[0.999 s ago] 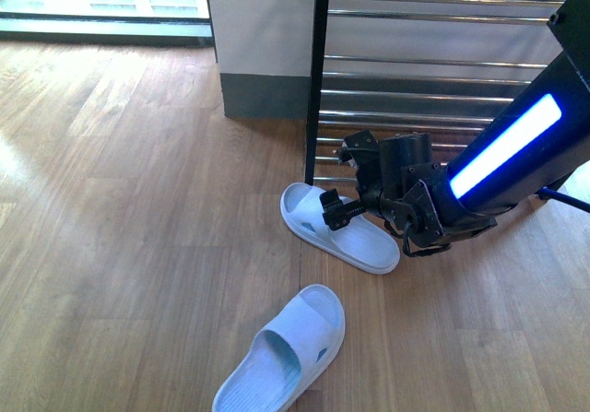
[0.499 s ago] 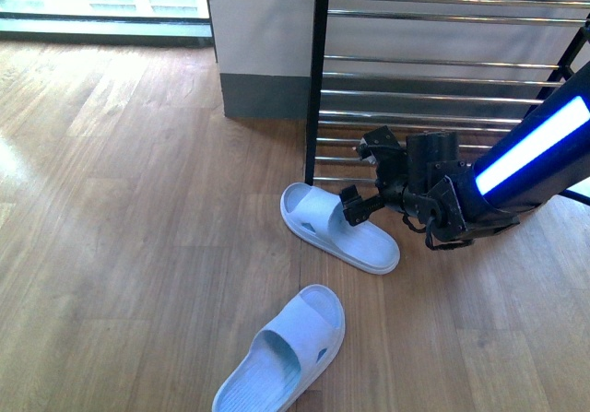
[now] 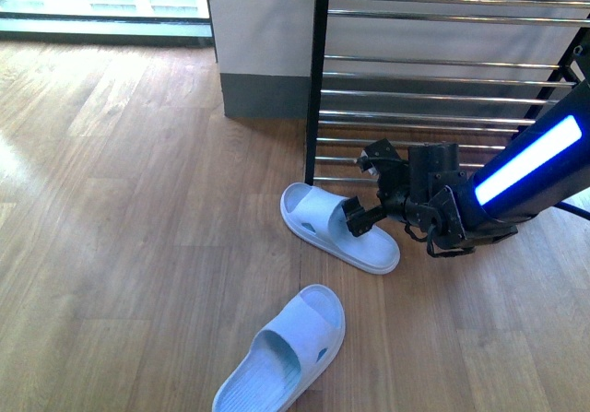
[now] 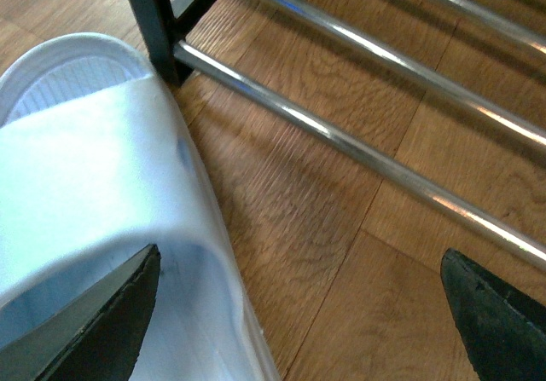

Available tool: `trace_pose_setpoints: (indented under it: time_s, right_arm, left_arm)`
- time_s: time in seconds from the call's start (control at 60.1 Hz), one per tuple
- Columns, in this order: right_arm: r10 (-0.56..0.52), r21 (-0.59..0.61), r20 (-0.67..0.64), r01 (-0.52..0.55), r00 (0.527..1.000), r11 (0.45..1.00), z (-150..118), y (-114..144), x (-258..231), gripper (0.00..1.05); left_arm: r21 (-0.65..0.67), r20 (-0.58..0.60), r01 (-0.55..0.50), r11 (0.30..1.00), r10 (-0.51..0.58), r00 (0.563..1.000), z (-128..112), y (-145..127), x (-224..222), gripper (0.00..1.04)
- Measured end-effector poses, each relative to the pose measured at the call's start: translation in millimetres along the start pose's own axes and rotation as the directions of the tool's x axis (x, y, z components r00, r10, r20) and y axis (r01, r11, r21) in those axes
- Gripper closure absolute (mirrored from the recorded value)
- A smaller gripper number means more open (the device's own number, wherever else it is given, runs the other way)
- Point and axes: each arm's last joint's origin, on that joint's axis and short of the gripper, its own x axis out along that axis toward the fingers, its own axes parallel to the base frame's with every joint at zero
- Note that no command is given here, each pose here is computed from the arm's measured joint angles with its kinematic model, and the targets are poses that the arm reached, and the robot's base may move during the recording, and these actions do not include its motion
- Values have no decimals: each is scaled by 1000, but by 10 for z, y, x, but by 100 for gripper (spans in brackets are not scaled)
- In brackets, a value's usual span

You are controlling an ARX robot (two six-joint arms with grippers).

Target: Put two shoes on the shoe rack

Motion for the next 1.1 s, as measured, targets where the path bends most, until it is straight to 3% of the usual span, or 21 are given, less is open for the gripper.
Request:
trace_pose_setpoints:
  time_s: [0.166,0.4,0.866,1.099]
  right_arm:
    - [0,-12,-27,-1,1000,1000,-46,-17,-9,9]
    - [-48,-32,-2,48,999,998,110,-60,144,9]
    - [5,6,28,-6,1000,1000,124,195,391,9]
    - [62,53,40,-64,997,997,164,296,403,42]
  left_arm:
    - [0,0,0,1000,0,1000,0,0,0,9]
    - [0,0,0,1000,0,1000,0,0,0,9]
    - [0,0,0,1000,0,1000,0,0,0,9]
    - [0,0,0,1000,0,1000,0,0,0,9]
